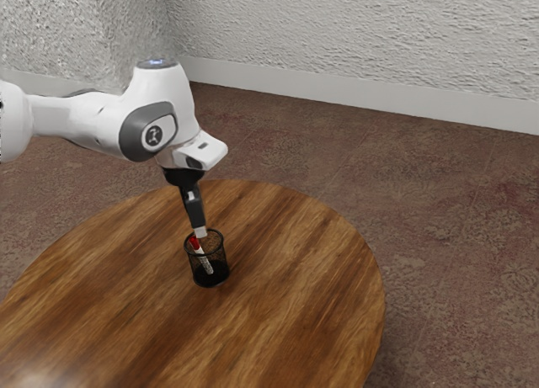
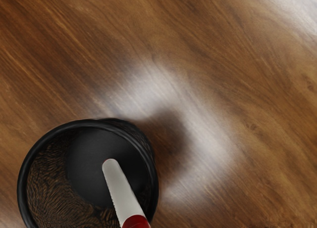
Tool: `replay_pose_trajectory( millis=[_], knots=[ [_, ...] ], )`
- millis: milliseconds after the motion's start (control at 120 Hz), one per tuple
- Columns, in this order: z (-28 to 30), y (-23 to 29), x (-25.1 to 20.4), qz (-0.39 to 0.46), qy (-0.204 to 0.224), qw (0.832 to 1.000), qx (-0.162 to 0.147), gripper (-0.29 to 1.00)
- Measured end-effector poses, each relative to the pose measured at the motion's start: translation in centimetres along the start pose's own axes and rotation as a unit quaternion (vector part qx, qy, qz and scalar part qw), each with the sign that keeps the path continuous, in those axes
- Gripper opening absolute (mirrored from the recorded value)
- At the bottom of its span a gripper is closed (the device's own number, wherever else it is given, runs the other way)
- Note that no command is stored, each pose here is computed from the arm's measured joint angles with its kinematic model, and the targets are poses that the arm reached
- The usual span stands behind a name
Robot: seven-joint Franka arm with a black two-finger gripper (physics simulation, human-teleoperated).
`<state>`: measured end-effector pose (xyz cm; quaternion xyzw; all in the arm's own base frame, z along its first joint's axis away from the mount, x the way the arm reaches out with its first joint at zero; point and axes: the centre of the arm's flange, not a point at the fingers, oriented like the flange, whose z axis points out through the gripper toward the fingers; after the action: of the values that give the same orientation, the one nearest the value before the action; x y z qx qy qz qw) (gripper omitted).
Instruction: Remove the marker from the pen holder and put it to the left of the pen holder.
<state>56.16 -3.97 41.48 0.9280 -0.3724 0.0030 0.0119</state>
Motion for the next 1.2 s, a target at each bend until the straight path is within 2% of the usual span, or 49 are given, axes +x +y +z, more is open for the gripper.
replay_pose_trajectory(
  millis=[225, 392, 542, 575, 725, 825, 1033, 1200],
  knots=[
    [2.9, 2.4, -1.5, 0.087, -0.013, 0.996, -0.007, 0.70],
    [4.3, 1.7, -2.2, 0.120, -0.015, 0.993, -0.013, 0.70],
    [5.3, 0.3, -2.3, 0.138, -0.002, 0.990, -0.002, 0.69],
    [5.2, 0.1, -2.3, 0.142, 0.002, 0.990, 0.002, 0.64],
    [5.0, 0.0, -1.9, 0.164, 0.010, 0.986, 0.012, 0.26],
    [5.0, -0.1, -2.0, 0.173, 0.012, 0.985, 0.014, 0.11],
    [3.9, -2.0, -3.3, 0.169, 0.018, 0.985, 0.028, -0.03],
    [-4.2, -4.3, -2.4, 0.167, 0.046, 0.982, 0.073, -0.07]
  ],
)
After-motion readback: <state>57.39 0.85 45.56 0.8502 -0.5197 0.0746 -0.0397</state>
